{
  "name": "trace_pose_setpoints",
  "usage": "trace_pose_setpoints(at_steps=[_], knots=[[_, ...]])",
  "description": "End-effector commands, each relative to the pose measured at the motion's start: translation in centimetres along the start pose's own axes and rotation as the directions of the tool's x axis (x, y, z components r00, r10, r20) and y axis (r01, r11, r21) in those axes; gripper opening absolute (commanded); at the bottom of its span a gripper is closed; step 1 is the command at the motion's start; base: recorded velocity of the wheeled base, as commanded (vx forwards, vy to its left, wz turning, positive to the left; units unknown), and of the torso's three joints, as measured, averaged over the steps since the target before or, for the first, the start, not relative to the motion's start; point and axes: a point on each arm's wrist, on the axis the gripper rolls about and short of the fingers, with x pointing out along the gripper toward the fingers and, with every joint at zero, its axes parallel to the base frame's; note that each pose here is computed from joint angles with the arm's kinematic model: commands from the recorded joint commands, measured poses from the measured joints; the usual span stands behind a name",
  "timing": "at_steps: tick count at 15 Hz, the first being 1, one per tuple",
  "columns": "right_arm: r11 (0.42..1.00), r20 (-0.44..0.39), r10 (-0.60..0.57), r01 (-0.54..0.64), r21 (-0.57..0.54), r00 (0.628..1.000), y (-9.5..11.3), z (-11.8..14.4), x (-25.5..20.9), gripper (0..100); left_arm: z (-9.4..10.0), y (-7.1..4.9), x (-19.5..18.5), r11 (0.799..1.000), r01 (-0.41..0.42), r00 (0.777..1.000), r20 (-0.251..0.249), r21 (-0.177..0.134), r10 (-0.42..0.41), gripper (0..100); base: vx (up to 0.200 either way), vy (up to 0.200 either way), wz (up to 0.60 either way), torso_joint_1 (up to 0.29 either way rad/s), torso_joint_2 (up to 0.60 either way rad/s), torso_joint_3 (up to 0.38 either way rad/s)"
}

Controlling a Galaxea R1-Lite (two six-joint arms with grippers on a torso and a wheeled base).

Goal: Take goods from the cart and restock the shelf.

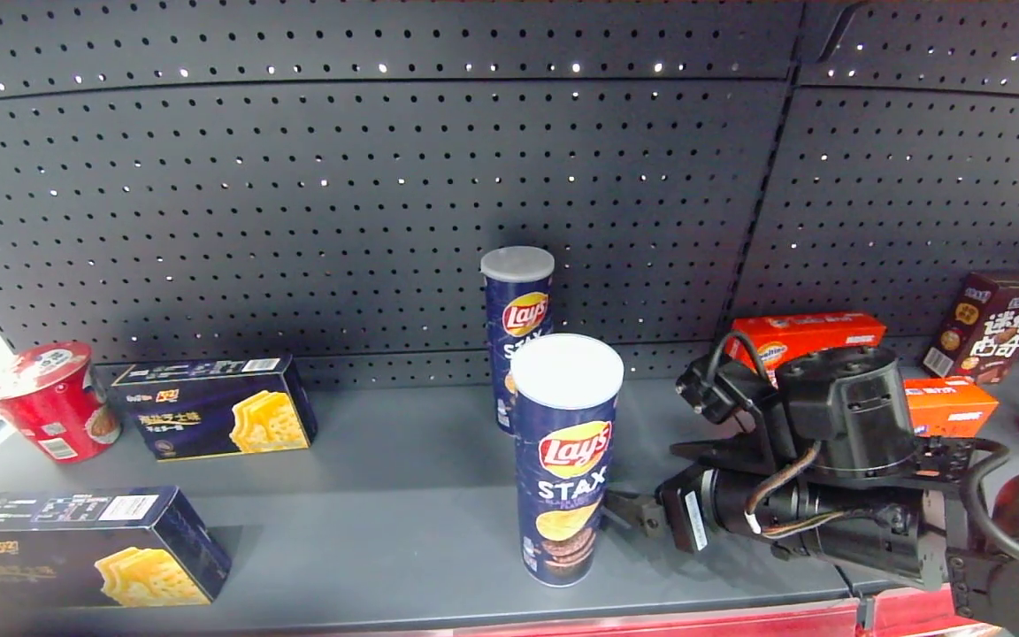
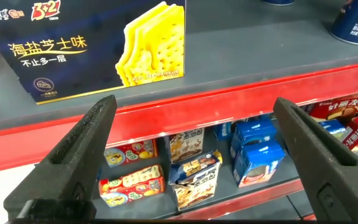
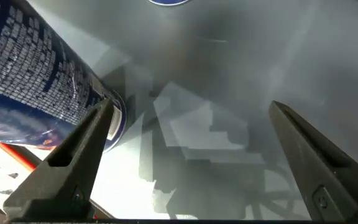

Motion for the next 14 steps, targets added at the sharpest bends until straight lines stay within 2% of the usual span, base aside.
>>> trace_pose_setpoints(at_steps=[1,14], knots=[[1.000,0.003,0.005,-0.005,-0.003,1.000,0.19,0.16,0.24,100,0.00,0.00,0.02,1.000,-0.001,1.000,-0.002,0.000,0.001,100,0.000,0.000,0.00,0.000,0.00,0.000],[1.000,0.010,0.022,-0.021,-0.013,1.000,0.87,0.11,0.61,100,0.00,0.00,0.02,1.000,-0.001,1.000,-0.002,0.000,0.001,100,0.000,0.000,0.00,0.000,0.00,0.000]])
